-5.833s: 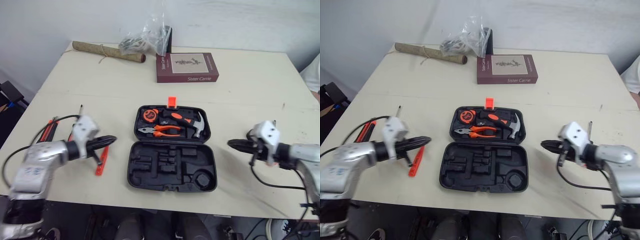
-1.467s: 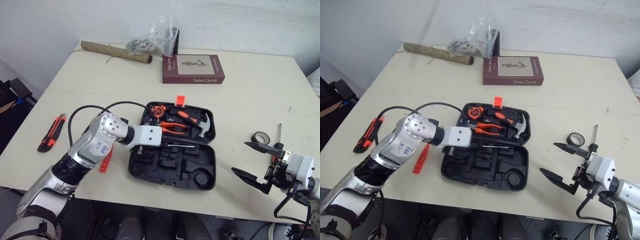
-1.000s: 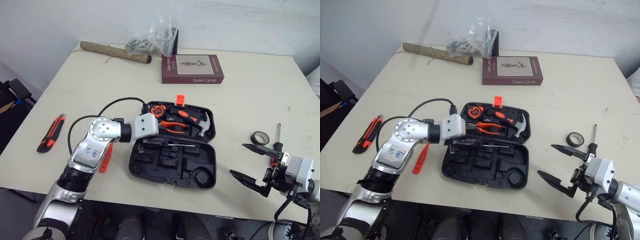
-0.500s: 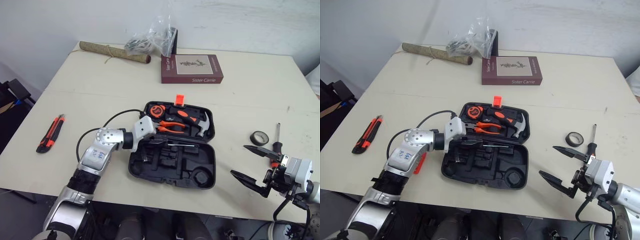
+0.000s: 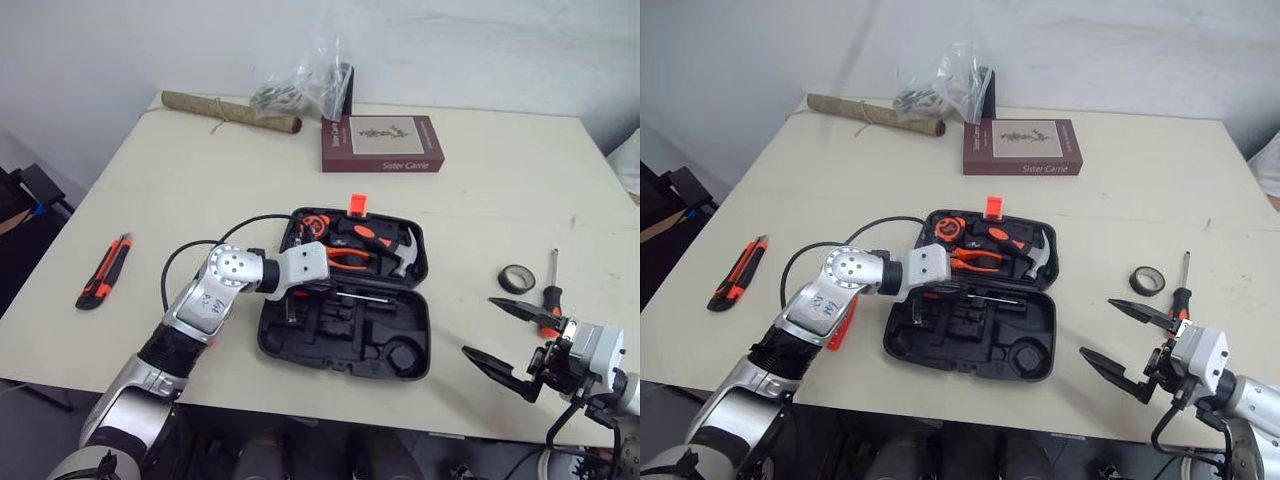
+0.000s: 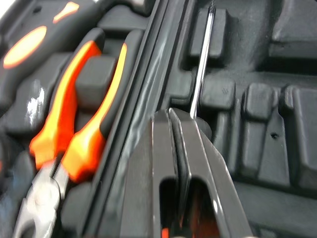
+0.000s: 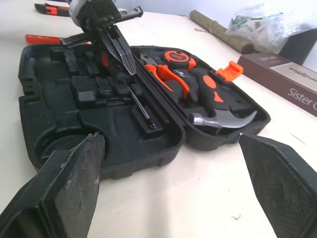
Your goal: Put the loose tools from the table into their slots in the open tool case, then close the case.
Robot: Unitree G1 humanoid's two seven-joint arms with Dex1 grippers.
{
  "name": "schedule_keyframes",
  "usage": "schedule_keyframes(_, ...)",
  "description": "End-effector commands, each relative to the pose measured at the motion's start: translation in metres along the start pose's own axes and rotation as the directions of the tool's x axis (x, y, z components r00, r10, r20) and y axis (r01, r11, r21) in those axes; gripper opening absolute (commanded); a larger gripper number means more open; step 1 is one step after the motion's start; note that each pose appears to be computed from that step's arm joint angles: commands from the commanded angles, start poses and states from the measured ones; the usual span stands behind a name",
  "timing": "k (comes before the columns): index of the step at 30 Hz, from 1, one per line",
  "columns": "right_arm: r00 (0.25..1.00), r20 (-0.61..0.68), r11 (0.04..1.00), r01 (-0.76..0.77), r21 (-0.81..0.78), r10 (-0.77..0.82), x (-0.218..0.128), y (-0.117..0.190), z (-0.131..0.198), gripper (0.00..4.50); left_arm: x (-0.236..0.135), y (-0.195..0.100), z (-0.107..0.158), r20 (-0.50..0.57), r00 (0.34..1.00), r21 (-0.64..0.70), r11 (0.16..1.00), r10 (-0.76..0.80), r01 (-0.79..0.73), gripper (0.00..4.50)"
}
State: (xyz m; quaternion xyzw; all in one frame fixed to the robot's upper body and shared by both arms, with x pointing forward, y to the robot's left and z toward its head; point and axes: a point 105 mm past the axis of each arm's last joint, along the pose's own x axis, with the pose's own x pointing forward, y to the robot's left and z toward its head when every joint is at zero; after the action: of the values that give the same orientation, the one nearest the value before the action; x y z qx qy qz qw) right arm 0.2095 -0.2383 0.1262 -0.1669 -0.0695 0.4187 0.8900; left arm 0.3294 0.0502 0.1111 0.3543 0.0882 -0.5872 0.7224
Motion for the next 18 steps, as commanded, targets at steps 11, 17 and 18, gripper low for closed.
schedule_keyframes(11, 0.975, 0.021, 0.974, 0.221, -0.049, -0.221, -0.015, -0.03, 0.015, 4.5, -0.024, 0.003, 0.022, 0.328, 0.944, -0.064, 0.998, 0.043, -0.024, 0.03)
schedule_keyframes(17, 0.887, -0.113, 0.894, 0.444, -0.064, -0.448, -0.078, -0.039, 0.014, 4.5, -0.125, 0.035, 0.005, 0.412, 0.857, -0.153, 0.951, 0.31, -0.27, 2.11)
schedule_keyframes(18, 0.86, -0.142, 0.872, 0.486, -0.062, -0.49, -0.091, -0.037, 0.013, 4.5, -0.143, 0.037, -0.009, 0.369, 0.855, -0.187, 0.93, 0.365, -0.316, 2.53)
